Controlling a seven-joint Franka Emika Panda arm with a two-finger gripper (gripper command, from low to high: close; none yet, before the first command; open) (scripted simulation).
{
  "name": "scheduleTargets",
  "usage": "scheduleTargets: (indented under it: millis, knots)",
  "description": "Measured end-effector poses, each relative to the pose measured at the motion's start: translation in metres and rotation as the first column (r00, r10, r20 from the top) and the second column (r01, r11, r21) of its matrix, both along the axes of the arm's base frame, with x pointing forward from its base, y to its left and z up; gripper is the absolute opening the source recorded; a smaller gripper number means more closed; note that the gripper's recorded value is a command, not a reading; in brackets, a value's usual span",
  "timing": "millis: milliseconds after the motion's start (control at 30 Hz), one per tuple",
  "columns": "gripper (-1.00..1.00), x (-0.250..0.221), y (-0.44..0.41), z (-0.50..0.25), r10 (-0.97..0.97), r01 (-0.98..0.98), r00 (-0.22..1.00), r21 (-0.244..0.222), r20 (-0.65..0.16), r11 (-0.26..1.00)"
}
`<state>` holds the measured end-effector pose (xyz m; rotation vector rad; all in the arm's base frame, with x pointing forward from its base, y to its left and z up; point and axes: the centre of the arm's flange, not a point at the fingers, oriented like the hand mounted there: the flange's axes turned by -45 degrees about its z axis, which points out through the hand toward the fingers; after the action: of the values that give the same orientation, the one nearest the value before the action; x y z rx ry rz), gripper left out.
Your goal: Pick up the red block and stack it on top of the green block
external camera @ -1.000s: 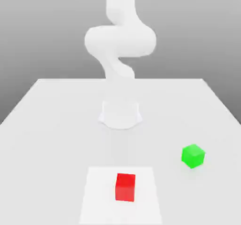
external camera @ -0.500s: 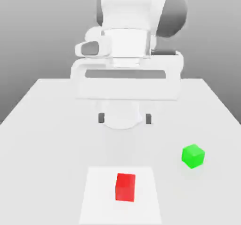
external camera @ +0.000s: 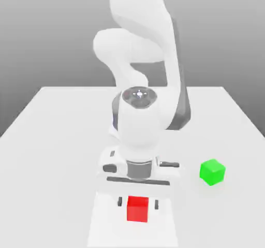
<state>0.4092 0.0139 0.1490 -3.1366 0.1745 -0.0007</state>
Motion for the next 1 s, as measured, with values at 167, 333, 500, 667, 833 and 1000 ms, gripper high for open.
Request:
scheduleTargets:
  millis: [167,333,500,667,833,1000]
  knots:
    - [-1.00,0.000,0.000,0.006,0.000,0.000,1.000,0.000,0.000,1.000]
    - [-1.00,-0.001,0.003,0.054,0.014,-0.014,1.000,0.001,0.000,1.000]
    - [-1.00,-0.025,0.081,0.074,0.348,-0.348,0.937,0.017,0.005,0.937]
    - [-1.00,-0.061,0.141,0.086,0.644,-0.644,0.765,0.021,0.012,0.764]
    - [-1.00,-0.106,0.189,0.094,0.866,-0.866,0.500,0.013,0.011,0.500]
    - [-1.00,-0.144,0.221,0.089,0.969,-0.969,0.248,-0.001,-0.002,0.248]
